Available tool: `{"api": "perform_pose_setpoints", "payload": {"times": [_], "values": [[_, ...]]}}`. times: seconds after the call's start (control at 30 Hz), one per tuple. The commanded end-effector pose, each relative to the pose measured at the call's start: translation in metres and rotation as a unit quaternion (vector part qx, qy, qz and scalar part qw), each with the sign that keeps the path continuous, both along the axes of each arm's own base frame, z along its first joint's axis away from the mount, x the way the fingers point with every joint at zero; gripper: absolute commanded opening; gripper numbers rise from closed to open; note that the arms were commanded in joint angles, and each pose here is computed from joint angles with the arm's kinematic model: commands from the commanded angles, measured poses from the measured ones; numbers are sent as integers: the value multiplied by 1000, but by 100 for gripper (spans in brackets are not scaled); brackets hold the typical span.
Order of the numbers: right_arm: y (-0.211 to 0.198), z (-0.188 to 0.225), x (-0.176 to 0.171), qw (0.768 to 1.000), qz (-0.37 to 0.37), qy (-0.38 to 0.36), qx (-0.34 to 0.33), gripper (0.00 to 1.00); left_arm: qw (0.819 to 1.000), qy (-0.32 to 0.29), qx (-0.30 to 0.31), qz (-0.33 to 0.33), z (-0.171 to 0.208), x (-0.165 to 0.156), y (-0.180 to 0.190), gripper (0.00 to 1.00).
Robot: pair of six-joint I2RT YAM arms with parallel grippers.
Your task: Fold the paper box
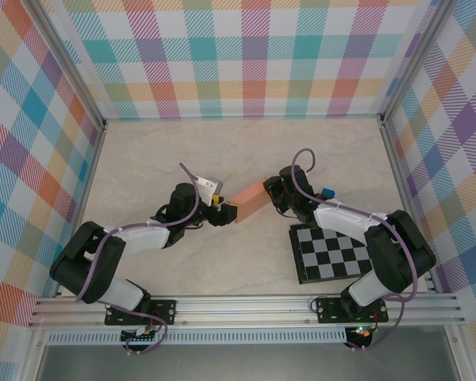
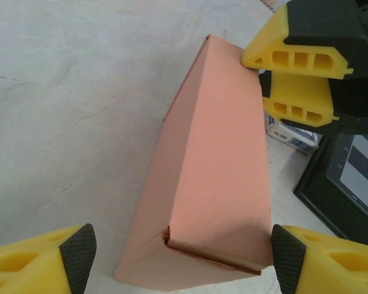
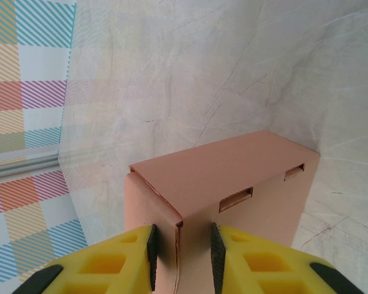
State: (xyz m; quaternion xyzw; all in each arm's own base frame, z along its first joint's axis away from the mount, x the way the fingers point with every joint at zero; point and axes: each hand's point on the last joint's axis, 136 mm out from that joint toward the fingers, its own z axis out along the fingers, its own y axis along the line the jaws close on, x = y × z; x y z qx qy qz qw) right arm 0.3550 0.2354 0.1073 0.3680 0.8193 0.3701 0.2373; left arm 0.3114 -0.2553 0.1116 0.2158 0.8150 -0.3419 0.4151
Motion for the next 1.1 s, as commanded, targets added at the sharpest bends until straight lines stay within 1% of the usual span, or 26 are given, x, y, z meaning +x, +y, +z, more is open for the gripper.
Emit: {"api": "perform_pose_setpoints", "payload": {"times": [0.0,0.07,0.23,0.3,0.37,0.47,0.57,0.63,0.7,0.77,0.83,0.9,1.07], "values": [[-18,-57,-34,993,13,97,-65,30,999,-37,-9,-26,8,0,-7,76],[-18,-56,-32,993,14,95,-66,30,1000,-24,9,-14,-12,-1,-1,76],[-14,-58,-31,993,18,99,-62,30,1000,13,22,6,-57,2,3,71],[-14,-58,-30,993,19,98,-63,30,999,20,19,16,-64,3,7,71],[-14,-58,-31,993,21,98,-64,30,1000,20,17,15,-61,4,7,70],[-16,-57,-30,993,19,97,-64,30,1000,5,2,10,-45,1,5,70],[-17,-56,-29,993,19,95,-65,30,999,-30,-31,-1,-8,-3,1,70],[-16,-56,-28,993,21,96,-66,30,996,-70,-49,5,24,-2,4,71],[-16,-57,-28,993,22,97,-66,30,993,-99,-52,22,49,2,10,74],[-15,-59,-28,993,22,99,-65,30,992,-113,-55,19,66,8,13,74],[-14,-60,-28,993,25,101,-63,30,993,-109,-48,8,71,18,11,75],[-13,-60,-27,992,25,102,-63,30,993,-106,-44,4,66,27,10,75],[-15,-58,-29,992,23,102,-66,30,997,-78,-28,7,29,40,8,74]]}}
